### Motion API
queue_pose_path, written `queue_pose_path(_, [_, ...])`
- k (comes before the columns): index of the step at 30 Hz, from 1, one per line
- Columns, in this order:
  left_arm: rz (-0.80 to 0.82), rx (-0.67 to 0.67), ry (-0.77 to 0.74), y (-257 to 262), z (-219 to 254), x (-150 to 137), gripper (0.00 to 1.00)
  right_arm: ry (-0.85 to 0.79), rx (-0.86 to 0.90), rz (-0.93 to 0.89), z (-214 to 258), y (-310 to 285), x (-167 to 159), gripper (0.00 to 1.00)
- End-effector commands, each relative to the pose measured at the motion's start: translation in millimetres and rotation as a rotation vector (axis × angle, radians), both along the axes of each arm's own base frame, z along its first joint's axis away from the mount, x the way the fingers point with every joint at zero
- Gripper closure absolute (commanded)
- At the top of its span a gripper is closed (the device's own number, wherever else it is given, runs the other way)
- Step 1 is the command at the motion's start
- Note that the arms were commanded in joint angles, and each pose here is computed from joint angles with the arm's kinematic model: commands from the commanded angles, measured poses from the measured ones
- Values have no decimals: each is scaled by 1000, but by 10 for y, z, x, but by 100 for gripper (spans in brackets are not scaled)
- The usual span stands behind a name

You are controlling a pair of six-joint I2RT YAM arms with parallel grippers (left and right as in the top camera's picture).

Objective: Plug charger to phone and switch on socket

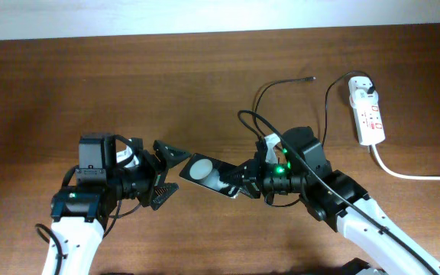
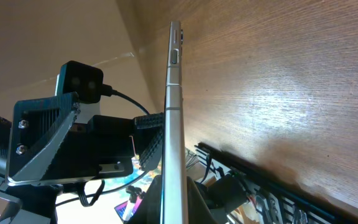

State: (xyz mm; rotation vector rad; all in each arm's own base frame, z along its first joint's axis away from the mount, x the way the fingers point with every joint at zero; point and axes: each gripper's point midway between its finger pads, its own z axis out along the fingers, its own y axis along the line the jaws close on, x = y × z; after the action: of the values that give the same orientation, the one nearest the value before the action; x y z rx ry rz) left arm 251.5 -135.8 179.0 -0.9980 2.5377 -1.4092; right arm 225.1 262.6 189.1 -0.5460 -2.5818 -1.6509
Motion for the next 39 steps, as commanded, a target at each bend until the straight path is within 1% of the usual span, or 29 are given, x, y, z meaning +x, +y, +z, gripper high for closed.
queue_pose_path(1, [-21,-7,-14,-19,7,-7,1,-81,22,7,141,13,74,96])
queue_pose_path(3, [-19,-9,-11,-19,7,-7,1,-159,30,-48,237,14,236,96])
queue_pose_path(4, [2,-27,19,-24,12,-10,1,-182,40,-75,288,15,302,96])
queue_pose_path(6, [25,-41,48,-23,12,-9,1,-131,46,-137,284,-6,361,96])
queue_pose_path(7, [41,-51,63,-24,19,1,1,-76,58,-168,279,-1,365,96])
queue_pose_path(8, [51,-58,61,-25,36,26,5,-49,61,-184,272,18,356,96])
queue_pose_path(9, [58,-70,16,-32,104,113,7,4,68,-201,261,88,302,96])
queue_pose_path(11, [68,-79,-3,-47,147,166,6,29,86,-187,289,207,209,96])
queue_pose_path(13, [70,-80,-7,-50,154,176,10,86,122,-181,343,321,114,96])
queue_pose_path(14, [70,-80,-7,-50,154,175,11,63,148,-180,422,367,121,96])
queue_pose_path(17, [91,-100,26,-55,157,171,13,22,123,-258,399,366,211,96])
queue_pose_path(18, [112,-114,54,-55,157,171,16,12,123,-259,407,394,196,96])
queue_pose_path(19, [123,-123,70,-55,158,172,25,7,119,-262,404,414,184,96])
queue_pose_path(20, [135,-130,85,-54,158,172,30,6,115,-276,396,421,189,96])
queue_pose_path(22, [147,-140,94,-55,169,185,32,28,129,-293,400,453,196,96])
queue_pose_path(26, [145,-146,69,-59,208,224,36,-10,173,-273,481,593,196,96])
queue_pose_path(28, [139,-159,71,-75,227,217,39,48,161,-289,357,628,223,96])
queue_pose_path(29, [139,-160,68,-75,230,221,43,51,166,-288,340,653,241,96])
queue_pose_path(31, [139,-160,68,-75,230,221,56,44,187,-268,353,711,257,96])
queue_pose_path(34, [145,-153,67,-65,222,229,68,110,205,-281,340,726,244,96])
queue_pose_path(35, [152,-146,59,-53,220,248,76,117,208,-268,344,737,220,96])
queue_pose_path(36, [150,-150,35,-55,254,282,78,125,211,-249,349,751,188,96])
queue_pose_path(37, [147,-155,-1,-58,305,328,83,134,217,-238,358,762,167,96])
queue_pose_path(38, [146,-156,-13,-59,323,344,85,141,219,-223,362,771,143,96])
queue_pose_path(39, [146,-156,-13,-59,322,343,91,144,227,-207,381,785,119,96])
